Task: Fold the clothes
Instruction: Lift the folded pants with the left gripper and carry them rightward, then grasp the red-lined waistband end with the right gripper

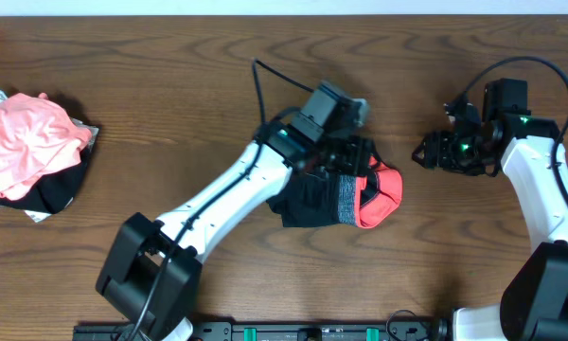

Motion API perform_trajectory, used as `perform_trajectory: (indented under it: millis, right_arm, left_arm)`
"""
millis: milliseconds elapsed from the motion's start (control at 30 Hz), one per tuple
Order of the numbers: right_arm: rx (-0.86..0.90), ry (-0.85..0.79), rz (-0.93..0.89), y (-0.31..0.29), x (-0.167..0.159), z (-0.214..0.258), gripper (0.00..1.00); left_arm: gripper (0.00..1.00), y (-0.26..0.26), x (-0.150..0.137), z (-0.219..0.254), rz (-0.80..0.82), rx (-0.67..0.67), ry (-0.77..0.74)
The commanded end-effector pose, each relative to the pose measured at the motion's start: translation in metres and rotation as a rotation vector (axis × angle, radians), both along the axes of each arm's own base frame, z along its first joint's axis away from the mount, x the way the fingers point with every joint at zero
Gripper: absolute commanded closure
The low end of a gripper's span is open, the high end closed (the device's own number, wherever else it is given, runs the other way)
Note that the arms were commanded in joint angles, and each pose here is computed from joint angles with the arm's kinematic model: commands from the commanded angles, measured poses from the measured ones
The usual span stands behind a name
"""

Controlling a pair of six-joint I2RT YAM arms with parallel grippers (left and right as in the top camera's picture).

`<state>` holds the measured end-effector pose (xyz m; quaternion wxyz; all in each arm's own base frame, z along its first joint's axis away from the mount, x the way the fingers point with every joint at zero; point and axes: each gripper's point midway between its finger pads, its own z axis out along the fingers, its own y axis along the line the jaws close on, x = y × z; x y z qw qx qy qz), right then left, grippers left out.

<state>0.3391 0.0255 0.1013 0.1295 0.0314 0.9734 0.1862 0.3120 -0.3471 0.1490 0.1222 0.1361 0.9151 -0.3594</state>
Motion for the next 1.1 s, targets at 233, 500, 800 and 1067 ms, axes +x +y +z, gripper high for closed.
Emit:
perform_trajectory:
  millis: [233,500,800,1067]
  right_arm:
    - [0.079,-0.073,0.362,0.09,-0.015,0.012,0.42]
    - [-0.029,0.013,0.327,0.102,-0.026,-0.008,0.42]
    - [0.023,0.176,0.325,0.123,-0.053,-0.053,0.5]
    - [0.074,0.201,0.366,0.14,-0.061,-0.065,0.73]
  left_arm:
    - [0.43,0.144,0.054,-0.027,0.36,0.325,0.056]
    - [0.43,0.168,0.054,-0.036,0.402,0.379,0.085]
    - [0.42,0.173,0.048,-0.046,0.403,0.404,0.104]
    - [0.41,0.173,0.046,-0.048,0.402,0.408,0.109]
